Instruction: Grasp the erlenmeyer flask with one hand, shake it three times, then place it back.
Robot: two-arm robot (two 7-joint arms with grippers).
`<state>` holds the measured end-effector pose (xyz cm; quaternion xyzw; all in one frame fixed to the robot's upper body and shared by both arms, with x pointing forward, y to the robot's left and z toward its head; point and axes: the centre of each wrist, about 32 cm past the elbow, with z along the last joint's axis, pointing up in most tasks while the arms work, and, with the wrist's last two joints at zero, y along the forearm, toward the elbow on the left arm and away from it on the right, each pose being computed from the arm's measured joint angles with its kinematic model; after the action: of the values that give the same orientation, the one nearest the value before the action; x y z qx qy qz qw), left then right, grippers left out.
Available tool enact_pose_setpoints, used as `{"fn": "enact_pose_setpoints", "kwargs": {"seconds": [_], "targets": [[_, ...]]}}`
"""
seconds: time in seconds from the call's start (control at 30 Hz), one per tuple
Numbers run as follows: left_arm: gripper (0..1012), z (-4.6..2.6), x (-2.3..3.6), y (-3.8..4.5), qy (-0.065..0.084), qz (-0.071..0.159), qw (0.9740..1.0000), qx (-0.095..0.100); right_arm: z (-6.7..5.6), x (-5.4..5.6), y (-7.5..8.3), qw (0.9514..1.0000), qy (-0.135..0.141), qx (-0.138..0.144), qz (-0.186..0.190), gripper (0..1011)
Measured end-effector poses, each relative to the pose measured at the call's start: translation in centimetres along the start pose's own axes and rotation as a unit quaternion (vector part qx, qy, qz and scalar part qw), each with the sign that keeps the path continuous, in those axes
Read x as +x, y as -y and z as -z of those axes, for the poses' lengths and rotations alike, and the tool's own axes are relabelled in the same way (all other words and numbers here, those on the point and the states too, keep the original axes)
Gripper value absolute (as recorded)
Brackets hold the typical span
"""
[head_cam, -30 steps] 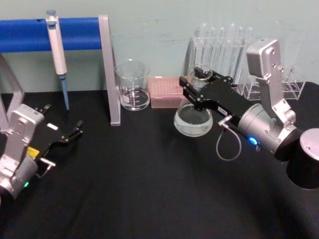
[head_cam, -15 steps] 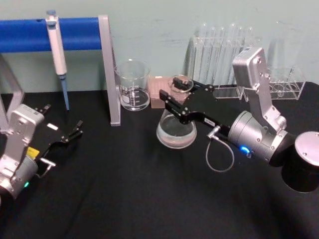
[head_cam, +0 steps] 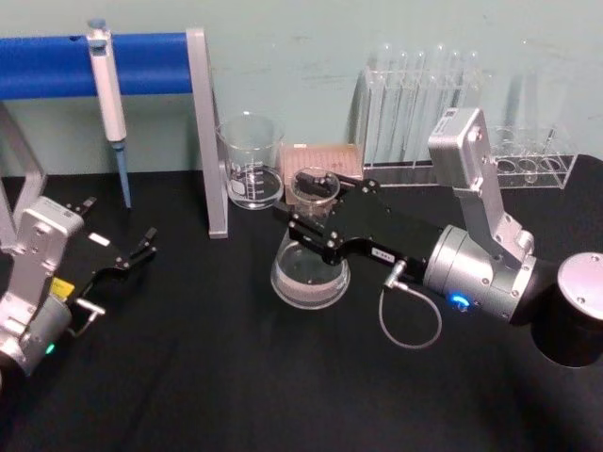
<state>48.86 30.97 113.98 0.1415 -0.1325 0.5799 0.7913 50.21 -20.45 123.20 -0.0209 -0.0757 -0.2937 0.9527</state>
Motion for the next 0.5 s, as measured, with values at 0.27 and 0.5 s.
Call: {"fn": "enact_pose_setpoints", "kwargs": {"seconds": [0.27,0.5], "targets": [[1001,0.0,0.0,0.0,0.0,0.0,1.0,0.0,0.01,-0.09,0.12,0.9992,-0.004,0.005,-0.039,453],[1001,0.0,0.0,0.0,0.0,0.0,1.0,0.0,-0.08,-0.25,0.23,0.9974,-0.009,0.01,-0.071,453]]}}
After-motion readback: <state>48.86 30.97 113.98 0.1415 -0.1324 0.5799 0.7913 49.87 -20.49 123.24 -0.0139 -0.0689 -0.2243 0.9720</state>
